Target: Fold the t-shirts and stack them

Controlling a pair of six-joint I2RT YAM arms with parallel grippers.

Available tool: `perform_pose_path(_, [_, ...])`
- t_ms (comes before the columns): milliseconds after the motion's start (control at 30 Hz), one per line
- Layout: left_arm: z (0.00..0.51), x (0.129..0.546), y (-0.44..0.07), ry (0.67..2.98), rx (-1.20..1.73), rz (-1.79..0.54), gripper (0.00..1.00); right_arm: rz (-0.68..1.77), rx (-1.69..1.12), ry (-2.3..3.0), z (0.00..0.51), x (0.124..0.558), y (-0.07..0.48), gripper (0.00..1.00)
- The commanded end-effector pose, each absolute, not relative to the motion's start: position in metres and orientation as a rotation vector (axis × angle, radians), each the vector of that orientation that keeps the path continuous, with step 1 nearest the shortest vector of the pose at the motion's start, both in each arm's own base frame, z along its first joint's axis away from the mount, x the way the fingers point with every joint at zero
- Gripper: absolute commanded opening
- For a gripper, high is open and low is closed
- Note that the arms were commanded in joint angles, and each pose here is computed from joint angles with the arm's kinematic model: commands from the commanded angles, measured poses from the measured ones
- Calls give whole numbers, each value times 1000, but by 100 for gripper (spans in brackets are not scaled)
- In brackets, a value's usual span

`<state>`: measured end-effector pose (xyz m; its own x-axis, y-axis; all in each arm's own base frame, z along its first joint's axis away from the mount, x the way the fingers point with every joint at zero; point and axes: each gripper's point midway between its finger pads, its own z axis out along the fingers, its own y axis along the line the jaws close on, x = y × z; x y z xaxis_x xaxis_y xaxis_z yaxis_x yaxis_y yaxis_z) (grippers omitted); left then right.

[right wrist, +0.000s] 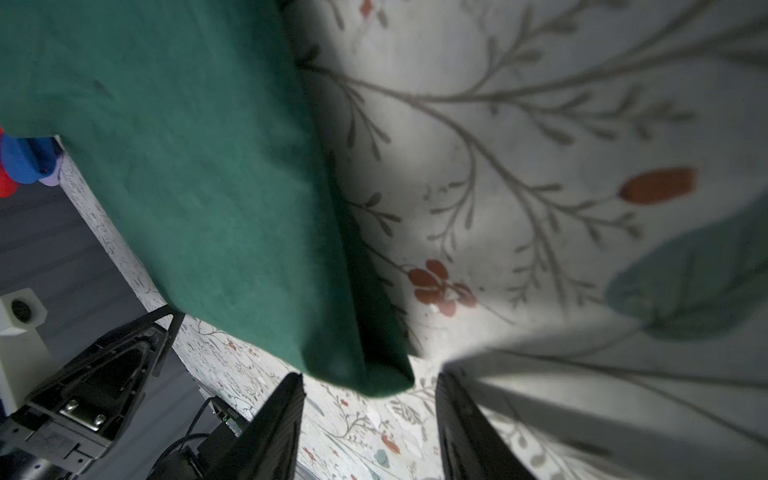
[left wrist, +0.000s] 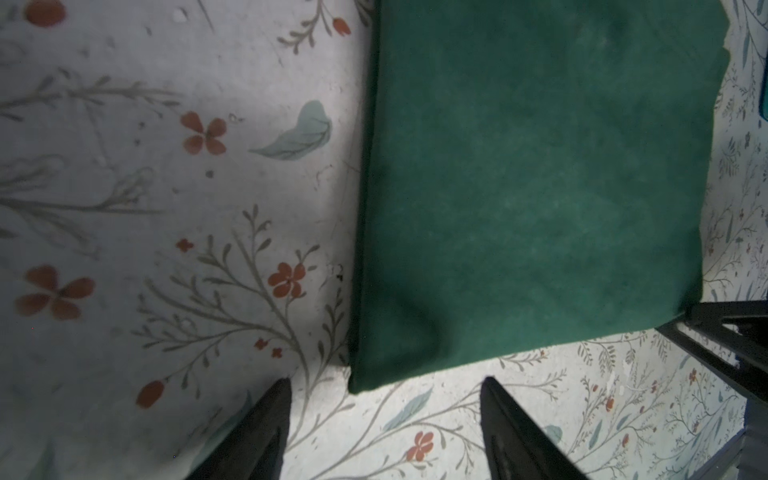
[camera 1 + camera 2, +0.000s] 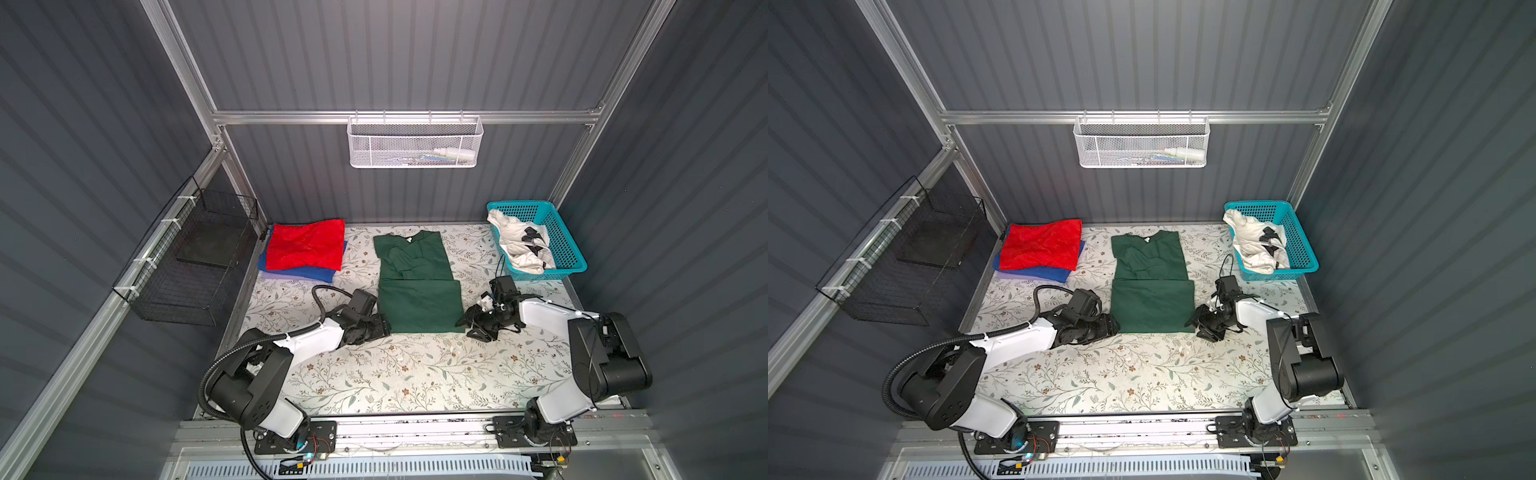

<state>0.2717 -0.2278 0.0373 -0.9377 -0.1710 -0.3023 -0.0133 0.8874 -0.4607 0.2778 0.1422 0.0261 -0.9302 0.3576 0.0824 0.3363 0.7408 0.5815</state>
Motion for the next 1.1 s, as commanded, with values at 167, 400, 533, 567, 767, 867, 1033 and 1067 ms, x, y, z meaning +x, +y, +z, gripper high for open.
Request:
perform_pose_path(167, [18,265,-228,2766,-179,-646,61,956,612,2931,8,271,149,48])
perform_pose_path(400, [-1,261,-235,2826,-205,-666,46,935,612,2939,3,274,148,39])
perform_pose_path(533, [-6,260,-237,2837,-206,-669,32,900,604,2949,-2,276,145,25])
perform_pose_path(567, [-6,260,-237,2840,-204,-662,27,901,601,2955,-3,276,145,22])
perform_pose_path(767, [-3,262,-235,2857,-181,-618,0,889,566,2963,1,275,145,4])
perform_pose_path(867, [0,264,-234,2852,-173,-602,0,852,536,2966,6,274,141,1])
perform_pose_path(1033, [10,266,-233,2835,-170,-597,0,819,477,2967,20,271,137,0])
perform_pose_path(1067, [13,266,-233,2829,-167,-601,0,814,468,2961,24,272,137,0])
